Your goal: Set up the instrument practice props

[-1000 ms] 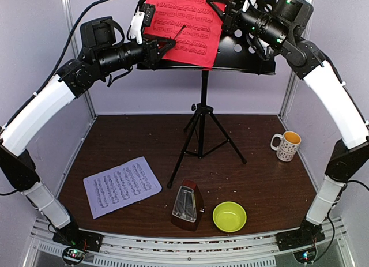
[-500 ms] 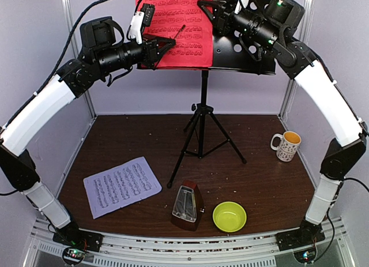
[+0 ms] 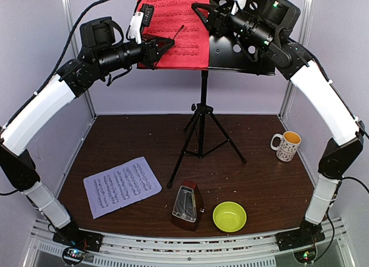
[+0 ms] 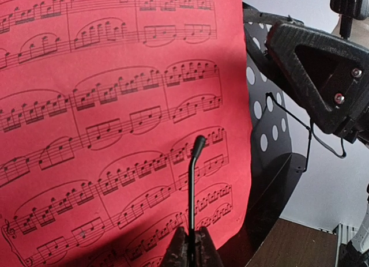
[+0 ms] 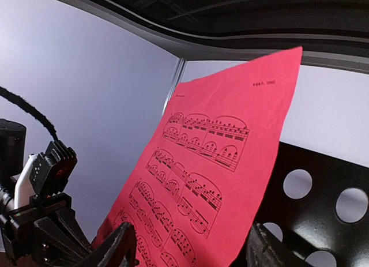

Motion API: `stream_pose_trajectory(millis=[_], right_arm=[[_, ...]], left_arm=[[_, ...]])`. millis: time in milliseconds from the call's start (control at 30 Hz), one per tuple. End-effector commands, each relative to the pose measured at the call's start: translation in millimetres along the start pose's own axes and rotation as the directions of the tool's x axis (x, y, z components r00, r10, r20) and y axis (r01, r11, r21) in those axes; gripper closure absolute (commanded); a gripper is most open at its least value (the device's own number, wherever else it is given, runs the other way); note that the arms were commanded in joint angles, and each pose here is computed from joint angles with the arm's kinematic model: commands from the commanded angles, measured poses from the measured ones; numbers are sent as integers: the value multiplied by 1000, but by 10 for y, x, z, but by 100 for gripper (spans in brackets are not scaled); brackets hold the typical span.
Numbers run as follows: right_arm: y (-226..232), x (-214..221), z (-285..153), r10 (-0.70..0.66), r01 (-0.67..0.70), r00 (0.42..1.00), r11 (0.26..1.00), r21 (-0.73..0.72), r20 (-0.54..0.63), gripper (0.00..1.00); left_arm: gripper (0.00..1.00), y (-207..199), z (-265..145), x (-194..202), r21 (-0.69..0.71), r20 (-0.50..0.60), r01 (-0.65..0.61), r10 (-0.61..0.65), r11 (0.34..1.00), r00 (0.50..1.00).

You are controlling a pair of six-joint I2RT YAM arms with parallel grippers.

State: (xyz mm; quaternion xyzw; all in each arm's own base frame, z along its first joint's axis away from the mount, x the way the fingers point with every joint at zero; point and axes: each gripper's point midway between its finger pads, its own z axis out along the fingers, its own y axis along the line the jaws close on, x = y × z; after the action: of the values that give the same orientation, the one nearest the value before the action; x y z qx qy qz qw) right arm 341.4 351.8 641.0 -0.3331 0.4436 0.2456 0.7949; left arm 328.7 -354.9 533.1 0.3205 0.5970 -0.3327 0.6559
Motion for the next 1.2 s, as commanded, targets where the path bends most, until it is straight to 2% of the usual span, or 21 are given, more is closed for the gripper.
stream_pose_trajectory(millis=[0, 267, 533, 733, 1000, 1167], right_arm=[[-162, -303, -96, -18, 13, 997, 997, 72, 70, 32], [-200, -383, -125, -9, 0, 996, 996, 87, 93, 25], [-213, -518, -179, 0, -12, 992, 995, 98, 124, 18], [-197, -622, -283, 23, -36, 990, 995, 90, 137, 15], [-62, -765, -622, 83, -86, 989, 996, 19, 120, 7], [85, -547, -873, 142, -141, 990, 990, -22, 21, 4]], left_arm=[[92, 39, -121, -438, -24, 140, -39, 42, 999, 989], [61, 55, -175, -434, -39, 144, -38, 43, 999, 989], [40, 89, -358, -488, -72, 142, -71, 80, 995, 987], [20, 292, -611, -501, -97, 138, 8, 5, 995, 990], [15, 815, -1086, -214, -250, 101, 128, -106, 960, 989], [12, 1258, -1490, 256, -411, 57, 264, -264, 873, 963]])
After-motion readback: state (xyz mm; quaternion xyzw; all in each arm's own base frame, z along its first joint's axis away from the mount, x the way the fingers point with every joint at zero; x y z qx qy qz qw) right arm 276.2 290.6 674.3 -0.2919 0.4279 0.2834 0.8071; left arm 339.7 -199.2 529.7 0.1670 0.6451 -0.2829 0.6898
